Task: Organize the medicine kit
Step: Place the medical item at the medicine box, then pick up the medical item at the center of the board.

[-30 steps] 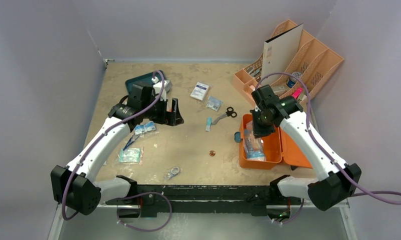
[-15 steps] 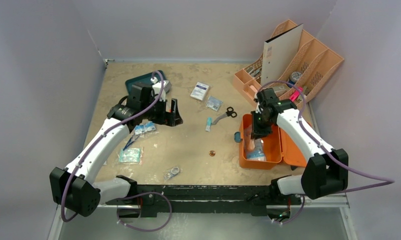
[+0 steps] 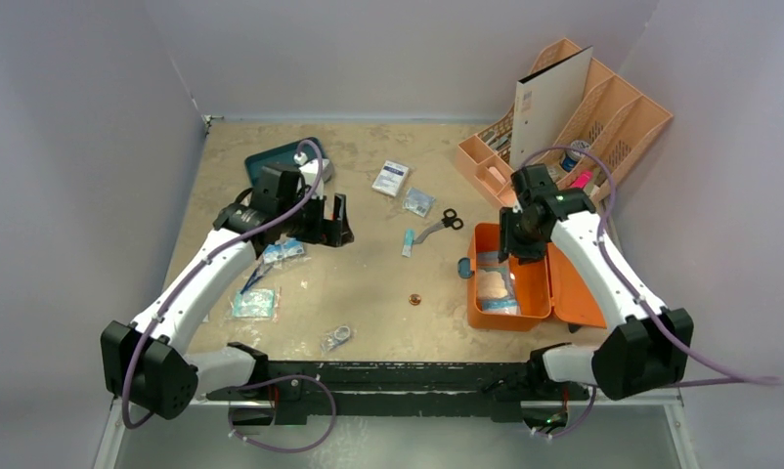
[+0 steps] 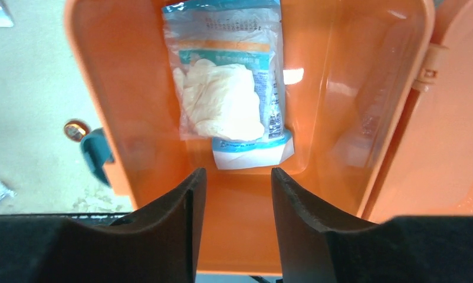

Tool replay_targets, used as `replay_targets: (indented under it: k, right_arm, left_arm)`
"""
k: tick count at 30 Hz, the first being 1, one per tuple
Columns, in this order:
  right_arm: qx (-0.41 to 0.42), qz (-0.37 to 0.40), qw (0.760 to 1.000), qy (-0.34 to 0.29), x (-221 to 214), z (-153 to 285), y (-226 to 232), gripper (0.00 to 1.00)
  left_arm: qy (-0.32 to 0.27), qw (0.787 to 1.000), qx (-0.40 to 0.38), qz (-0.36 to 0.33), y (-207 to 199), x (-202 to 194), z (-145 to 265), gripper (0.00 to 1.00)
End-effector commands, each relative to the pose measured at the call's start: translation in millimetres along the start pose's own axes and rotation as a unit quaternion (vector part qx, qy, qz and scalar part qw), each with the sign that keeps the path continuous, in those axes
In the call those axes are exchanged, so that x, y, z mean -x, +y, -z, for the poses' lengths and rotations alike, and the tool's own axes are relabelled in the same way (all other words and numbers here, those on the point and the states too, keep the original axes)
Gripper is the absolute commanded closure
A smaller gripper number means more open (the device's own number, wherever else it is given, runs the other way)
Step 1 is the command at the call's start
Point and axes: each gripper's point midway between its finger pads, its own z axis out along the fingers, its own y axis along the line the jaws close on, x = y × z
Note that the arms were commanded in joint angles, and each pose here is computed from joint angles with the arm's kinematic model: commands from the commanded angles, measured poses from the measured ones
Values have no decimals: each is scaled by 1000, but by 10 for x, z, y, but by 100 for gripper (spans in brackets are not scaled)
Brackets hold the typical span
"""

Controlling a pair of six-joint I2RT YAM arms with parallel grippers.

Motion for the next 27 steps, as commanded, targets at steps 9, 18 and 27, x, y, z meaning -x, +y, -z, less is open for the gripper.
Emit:
replay_targets:
  k: [9, 18, 27]
  right_arm:
    - [169, -9, 976, -139, 31, 1073, 382, 3]
    - [240, -5, 956, -168, -123, 1352, 527, 1]
    - [256, -2, 951, -174, -177, 1386, 552, 1]
  left_arm:
    - [6, 997, 58, 41, 199, 612, -613, 16]
    - [39, 996, 81, 24, 462, 1049, -1660, 11]
    - [51, 996, 75, -18, 556, 1206, -2361, 8]
